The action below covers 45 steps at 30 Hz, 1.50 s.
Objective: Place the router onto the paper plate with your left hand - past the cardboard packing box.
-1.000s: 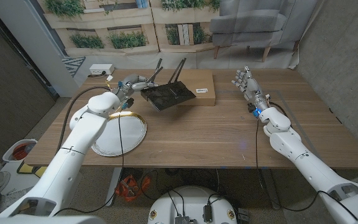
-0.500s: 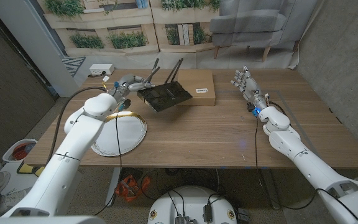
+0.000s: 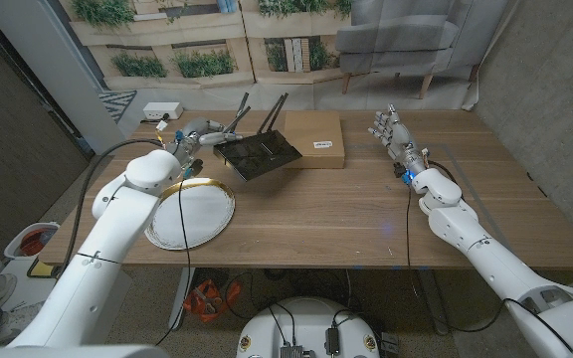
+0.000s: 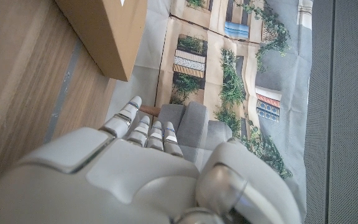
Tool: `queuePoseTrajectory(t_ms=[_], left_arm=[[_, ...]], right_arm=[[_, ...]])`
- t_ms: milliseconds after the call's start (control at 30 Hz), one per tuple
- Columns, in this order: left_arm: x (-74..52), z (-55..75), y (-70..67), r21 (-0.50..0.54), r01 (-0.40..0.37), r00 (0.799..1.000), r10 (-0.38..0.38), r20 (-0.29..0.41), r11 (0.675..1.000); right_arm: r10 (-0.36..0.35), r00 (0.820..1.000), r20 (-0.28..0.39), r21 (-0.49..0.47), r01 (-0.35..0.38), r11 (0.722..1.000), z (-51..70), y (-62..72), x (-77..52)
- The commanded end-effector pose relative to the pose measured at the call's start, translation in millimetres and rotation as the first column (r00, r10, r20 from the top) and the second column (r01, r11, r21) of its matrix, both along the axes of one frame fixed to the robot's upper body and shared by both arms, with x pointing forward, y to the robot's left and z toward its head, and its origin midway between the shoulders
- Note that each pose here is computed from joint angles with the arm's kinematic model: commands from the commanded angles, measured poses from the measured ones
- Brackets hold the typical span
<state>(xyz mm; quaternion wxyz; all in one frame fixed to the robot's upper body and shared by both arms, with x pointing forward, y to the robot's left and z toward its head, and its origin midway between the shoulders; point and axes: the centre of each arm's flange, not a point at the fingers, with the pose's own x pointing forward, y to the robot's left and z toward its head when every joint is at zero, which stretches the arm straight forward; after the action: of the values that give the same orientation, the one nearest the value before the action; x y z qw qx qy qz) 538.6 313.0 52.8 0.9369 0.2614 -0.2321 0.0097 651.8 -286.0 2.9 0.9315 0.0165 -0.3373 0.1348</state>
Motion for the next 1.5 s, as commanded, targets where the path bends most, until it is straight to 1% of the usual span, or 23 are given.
queuePoseTrajectory(t_ms=[33,267,633,767,1033,1233,1500], left_arm=[[-16.9,-0.6,8.5,-0.005,-0.037,0.999,0.037,0.021,0.999],[-31.4,2.1,12.0,0.007,-0.070,0.997,0.070,0.022,0.998],[-54.4,4.7,14.7,0.034,-0.121,0.992,0.119,0.043,0.992],[-60.8,3.8,16.0,0.043,-0.135,0.990,0.134,0.043,0.990],[-77.7,2.0,19.6,0.071,-0.177,0.984,0.174,0.042,0.982],[-88.6,-1.1,24.6,0.077,-0.204,0.979,0.202,0.037,0.976],[-103.7,-3.0,26.0,0.099,-0.242,0.970,0.240,0.040,0.965]], right_arm=[[0.003,1.000,0.013,0.002,-0.003,1.000,6.3,5.1,0.1],[0.003,1.000,0.015,0.001,-0.003,1.000,7.0,6.2,1.1],[0.014,1.000,0.016,0.001,-0.014,1.000,7.6,9.6,3.2],[0.016,1.000,0.023,-0.002,-0.015,1.000,9.8,9.9,2.4],[0.016,0.999,0.038,-0.011,-0.016,1.000,14.8,9.6,-0.4],[0.017,0.999,0.042,-0.010,-0.016,1.000,15.9,9.0,-1.8],[0.024,0.999,0.043,-0.008,-0.024,1.000,16.5,9.0,-2.4]])
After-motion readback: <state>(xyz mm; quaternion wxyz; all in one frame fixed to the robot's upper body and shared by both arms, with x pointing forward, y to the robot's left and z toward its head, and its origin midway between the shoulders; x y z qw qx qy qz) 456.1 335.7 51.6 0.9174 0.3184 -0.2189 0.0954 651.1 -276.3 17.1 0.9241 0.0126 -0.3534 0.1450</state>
